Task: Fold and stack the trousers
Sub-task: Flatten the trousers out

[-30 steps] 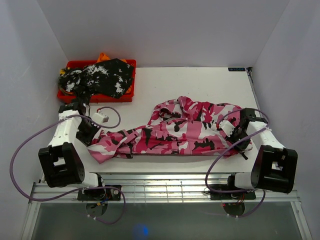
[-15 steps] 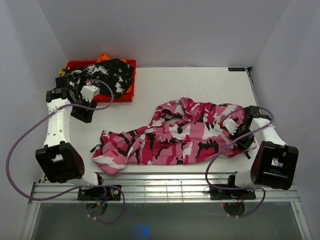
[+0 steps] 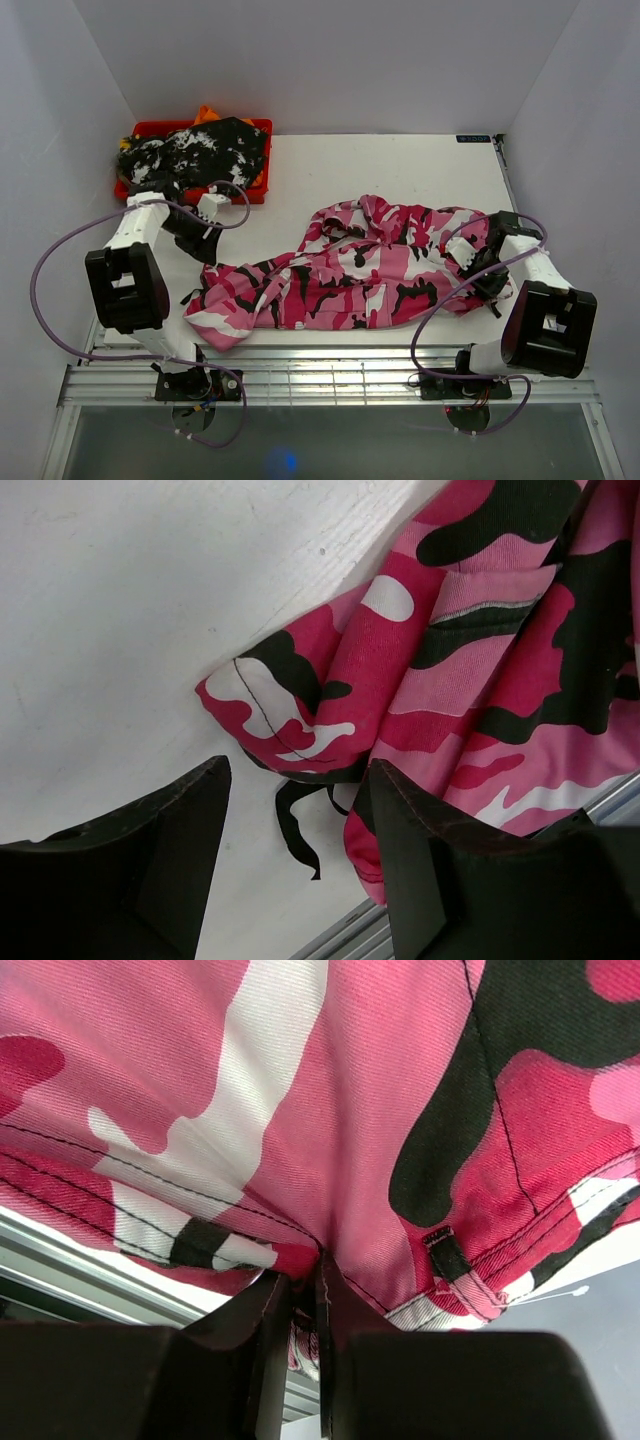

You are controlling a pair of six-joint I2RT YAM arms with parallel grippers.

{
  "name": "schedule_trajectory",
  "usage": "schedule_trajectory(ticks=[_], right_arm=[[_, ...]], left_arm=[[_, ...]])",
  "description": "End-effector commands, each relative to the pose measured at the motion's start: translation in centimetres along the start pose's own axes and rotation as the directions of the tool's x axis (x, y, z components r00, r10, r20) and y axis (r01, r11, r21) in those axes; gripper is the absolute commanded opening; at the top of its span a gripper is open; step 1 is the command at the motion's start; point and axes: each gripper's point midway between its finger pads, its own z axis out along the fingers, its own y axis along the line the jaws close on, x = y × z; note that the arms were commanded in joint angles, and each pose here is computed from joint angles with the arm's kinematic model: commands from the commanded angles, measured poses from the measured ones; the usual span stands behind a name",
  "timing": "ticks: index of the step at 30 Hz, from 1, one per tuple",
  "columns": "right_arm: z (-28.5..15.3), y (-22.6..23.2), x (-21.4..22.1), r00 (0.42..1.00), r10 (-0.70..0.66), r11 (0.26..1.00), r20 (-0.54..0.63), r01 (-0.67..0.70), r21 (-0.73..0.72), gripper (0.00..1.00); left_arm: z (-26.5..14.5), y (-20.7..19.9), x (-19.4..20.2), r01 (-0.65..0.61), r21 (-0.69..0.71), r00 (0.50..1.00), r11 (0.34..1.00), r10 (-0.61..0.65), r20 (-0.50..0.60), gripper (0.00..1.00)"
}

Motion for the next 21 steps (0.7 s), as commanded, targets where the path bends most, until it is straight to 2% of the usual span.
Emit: schedule_trajectory(ticks=[1, 6, 7, 9, 11, 13, 14, 18, 19, 21], right_arm=[[-0.4, -0.6, 0.3, 0.997, -0.068, 0.998, -0.023, 0.068, -0.003, 0.15], [0.1, -0.4, 0.7, 0.997, -0.067, 0.998, -0.041, 0.066, -0.011, 0.11], [0.2, -0.4, 0.8, 0.997, -0.068, 0.998, -0.044, 0.068, -0.011, 0.1], [0.3, -0.5, 1.0, 0.996, -0.068, 0.998, -0.053, 0.068, -0.009, 0.1], [0.4, -0.5, 1.2, 0.996, -0.074, 0.997, -0.058, 0.074, -0.008, 0.09], [0.4, -0.4, 1.6, 0.995, -0.071, 0.997, -0.065, 0.071, -0.009, 0.08], [0.5, -0.4, 1.8, 0.995, -0.068, 0.998, -0.068, 0.068, -0.009, 0.08], [0.4, -0.4, 2.7, 0.994, -0.074, 0.997, -0.079, 0.074, -0.003, 0.08], [0.5, -0.3, 2.8, 0.994, -0.078, 0.997, -0.081, 0.077, -0.005, 0.08], [0.5, 0.0, 3.2, 0.993, -0.078, 0.997, -0.087, 0.077, -0.006, 0.08]], left_arm=[[0.5, -0.5, -0.5, -0.118, 0.019, 0.992, 0.993, 0.117, 0.035, 0.68], [3.3, -1.0, 1.4, -0.135, 0.039, 0.991, 0.99, 0.136, -0.001, 0.62], [3.8, -1.3, 1.6, -0.135, 0.047, 0.991, 0.99, 0.136, -0.01, 0.53], [4.6, -1.4, 2.0, -0.124, 0.05, 0.992, 0.991, 0.126, -0.022, 0.44], [4.7, -1.3, 1.9, -0.114, 0.05, 0.993, 0.992, 0.115, -0.021, 0.28], [4.4, -0.4, 1.5, -0.087, 0.012, 0.996, 0.996, 0.087, -0.02, 0.04], [4.0, 0.1, 1.2, -0.079, -0.013, 0.997, 0.997, 0.079, -0.016, 0.0], [-0.6, 5.0, -2.0, -0.063, -0.244, 0.992, 0.968, 0.088, 0.094, 0.0], [-3.2, 6.7, -2.9, -0.049, -0.342, 0.988, 0.938, 0.096, 0.119, 0.0], [-6.3, 8.6, -4.7, -0.054, -0.451, 0.975, 0.891, 0.145, 0.171, 0.0]])
